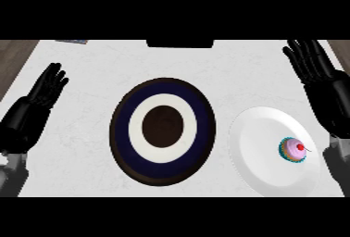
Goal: Pick the cupcake from the plate and place it in the plate
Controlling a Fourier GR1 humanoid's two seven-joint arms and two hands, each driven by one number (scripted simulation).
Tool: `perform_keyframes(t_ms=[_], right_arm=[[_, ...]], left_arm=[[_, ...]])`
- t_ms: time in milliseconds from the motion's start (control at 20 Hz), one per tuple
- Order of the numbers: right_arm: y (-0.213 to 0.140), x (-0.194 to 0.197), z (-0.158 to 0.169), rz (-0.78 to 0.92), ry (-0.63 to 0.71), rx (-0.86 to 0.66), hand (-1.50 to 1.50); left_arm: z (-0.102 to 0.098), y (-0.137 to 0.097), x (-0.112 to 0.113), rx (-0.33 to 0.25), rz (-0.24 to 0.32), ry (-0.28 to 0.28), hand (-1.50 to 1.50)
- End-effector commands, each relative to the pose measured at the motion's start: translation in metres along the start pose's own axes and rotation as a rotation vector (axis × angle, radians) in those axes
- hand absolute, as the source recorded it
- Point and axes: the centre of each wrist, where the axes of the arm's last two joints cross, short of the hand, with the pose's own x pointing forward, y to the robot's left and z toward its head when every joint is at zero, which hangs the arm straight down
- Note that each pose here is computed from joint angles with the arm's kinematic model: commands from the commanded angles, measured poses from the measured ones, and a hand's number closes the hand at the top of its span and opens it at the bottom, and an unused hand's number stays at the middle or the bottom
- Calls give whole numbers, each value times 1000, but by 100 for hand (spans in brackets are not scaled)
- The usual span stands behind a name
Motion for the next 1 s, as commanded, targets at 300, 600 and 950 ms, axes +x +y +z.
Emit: perform_keyframes(t_ms=[300, 600, 950], right_arm=[[-81, -30, 42, 32, 255, -223, -150], [-42, -61, 104, -331, 21, -633, -150], [-75, -19, 166, -291, 38, -424, -150]], left_arm=[[57, 31, -59, 150, -255, 216, 0], [76, 22, -81, 186, -291, 219, 0], [91, 24, -88, 181, -289, 239, 0]])
